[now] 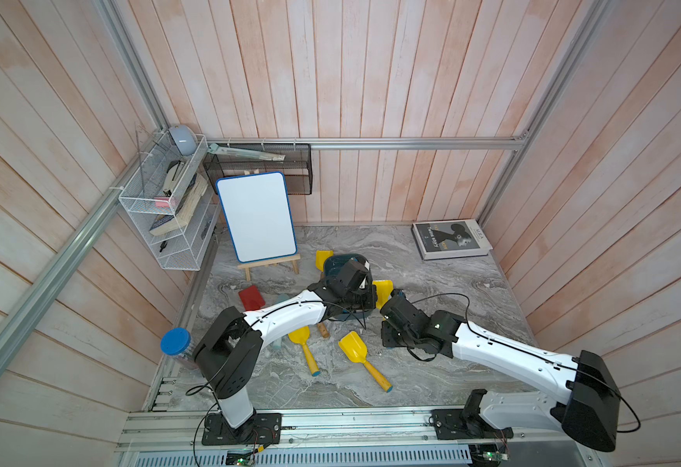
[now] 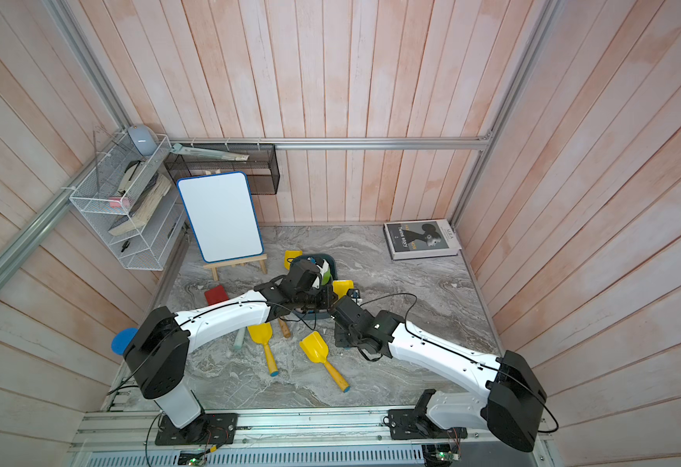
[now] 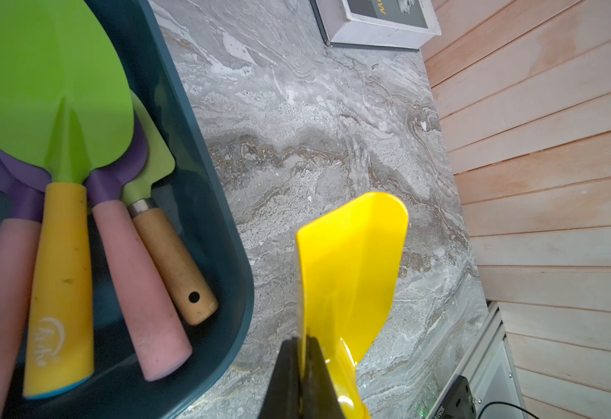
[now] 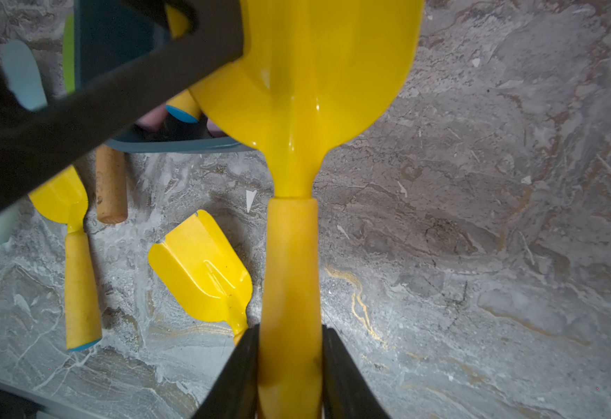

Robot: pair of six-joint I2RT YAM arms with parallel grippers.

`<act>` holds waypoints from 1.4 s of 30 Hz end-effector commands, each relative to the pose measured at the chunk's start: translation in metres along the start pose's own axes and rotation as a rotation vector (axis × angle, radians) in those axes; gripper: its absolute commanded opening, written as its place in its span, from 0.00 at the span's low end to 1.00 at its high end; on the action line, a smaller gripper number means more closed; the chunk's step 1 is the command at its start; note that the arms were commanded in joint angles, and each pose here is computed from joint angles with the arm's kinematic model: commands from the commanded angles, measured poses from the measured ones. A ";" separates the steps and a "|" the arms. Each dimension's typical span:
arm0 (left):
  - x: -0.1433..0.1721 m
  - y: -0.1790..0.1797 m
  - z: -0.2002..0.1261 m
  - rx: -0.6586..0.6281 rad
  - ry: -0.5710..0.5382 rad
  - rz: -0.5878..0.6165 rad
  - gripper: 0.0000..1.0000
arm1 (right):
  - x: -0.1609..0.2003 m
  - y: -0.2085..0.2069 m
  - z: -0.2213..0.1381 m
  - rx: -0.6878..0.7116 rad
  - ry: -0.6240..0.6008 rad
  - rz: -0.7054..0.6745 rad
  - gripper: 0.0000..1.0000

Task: Put the shovel into the storage box
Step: Place the shovel in the storage box.

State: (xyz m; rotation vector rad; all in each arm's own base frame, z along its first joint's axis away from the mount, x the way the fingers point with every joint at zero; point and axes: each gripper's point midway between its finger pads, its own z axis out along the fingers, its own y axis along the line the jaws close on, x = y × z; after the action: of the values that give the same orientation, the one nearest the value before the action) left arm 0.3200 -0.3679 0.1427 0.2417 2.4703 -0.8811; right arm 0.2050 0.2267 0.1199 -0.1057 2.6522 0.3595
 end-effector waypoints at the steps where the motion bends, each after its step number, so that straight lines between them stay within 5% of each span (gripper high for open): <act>1: -0.013 0.003 -0.005 -0.043 -0.031 0.042 0.00 | -0.016 0.010 -0.016 -0.040 -0.053 0.008 0.45; 11: -0.061 0.023 -0.035 -0.068 -0.088 0.069 0.00 | -0.015 0.005 -0.020 -0.040 -0.066 0.021 0.50; 21: -0.110 0.088 -0.054 -0.237 -0.144 0.122 0.00 | -0.010 0.001 -0.016 -0.029 -0.056 0.020 0.49; 42: -0.165 0.153 -0.045 -0.509 -0.240 0.202 0.00 | 0.000 -0.008 -0.009 -0.012 -0.035 0.033 0.49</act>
State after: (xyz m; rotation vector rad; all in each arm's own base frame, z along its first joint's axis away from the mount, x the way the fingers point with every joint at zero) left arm 0.4728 -0.2246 0.1566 0.1999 2.3893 -0.2340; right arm 0.2016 0.2218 0.1247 -0.0906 2.6324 0.3893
